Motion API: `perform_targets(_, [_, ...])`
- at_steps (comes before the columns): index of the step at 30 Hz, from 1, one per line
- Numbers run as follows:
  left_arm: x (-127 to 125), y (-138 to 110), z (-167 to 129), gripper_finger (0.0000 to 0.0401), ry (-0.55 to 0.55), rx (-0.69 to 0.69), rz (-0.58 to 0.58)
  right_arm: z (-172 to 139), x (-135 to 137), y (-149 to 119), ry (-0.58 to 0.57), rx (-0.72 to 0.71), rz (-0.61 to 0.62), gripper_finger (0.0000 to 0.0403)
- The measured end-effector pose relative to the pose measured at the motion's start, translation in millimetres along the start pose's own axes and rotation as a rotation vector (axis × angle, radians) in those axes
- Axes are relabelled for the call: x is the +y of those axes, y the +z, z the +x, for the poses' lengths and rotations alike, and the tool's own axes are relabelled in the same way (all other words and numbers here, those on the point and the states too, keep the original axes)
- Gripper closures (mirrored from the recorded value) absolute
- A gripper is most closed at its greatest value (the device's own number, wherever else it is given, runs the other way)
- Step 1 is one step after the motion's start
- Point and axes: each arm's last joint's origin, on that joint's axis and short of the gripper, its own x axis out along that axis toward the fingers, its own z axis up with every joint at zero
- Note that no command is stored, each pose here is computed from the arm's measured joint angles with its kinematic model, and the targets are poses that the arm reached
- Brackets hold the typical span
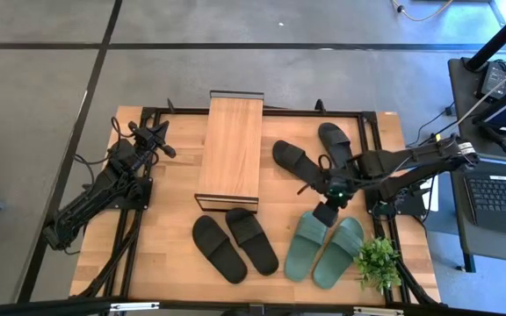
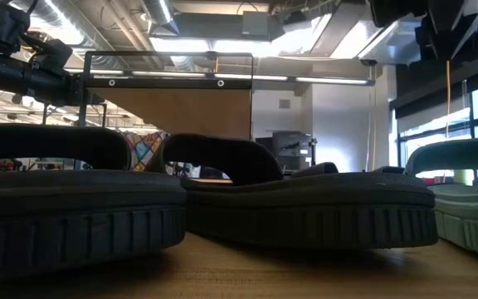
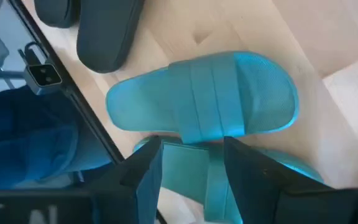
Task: Pick and place slides into the shelf
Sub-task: Put the green slide on the shelf
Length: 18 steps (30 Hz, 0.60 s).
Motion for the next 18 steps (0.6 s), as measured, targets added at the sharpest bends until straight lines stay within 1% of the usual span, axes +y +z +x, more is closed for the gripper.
perform_targets(3, [0.0,0.0,0.0,0.0401,0.000,0.000,0.000,1.6,4.1,4.8,0.037,-0.034,-0.048,0.0234])
perform_targets(6, [0.0,0.0,0.0,0.0401,0.000,0.000,0.000,1.1,7.6,8.4,0.067,-0.077,-0.037,0.0234])
perform_targets(8, [0.0,0.1,0.0,0.0401,0.000,-0.001,0.000,1.0,7.0,9.5,0.042,-0.113,-0.019,0.0233])
perform_targets(10, [0.0,0.1,0.0,0.0401,0.000,-0.001,0.000,1.7,8.0,7.8,0.032,-0.118,-0.023,0.0227])
perform_targets(13, [0.1,0.7,0.0,0.0401,0.000,-0.007,-0.002,3.0,11.2,3.9,0.041,-0.105,-0.002,0.0201])
perform_targets(15, [0.1,0.9,0.0,0.0401,0.001,-0.008,-0.002,3.7,13.2,1.1,0.052,-0.087,0.013,0.0176])
perform_targets(18, [0.1,0.9,0.0,0.0401,0.001,-0.008,-0.002,4.4,15.4,-1.7,0.063,-0.069,0.004,0.0135])
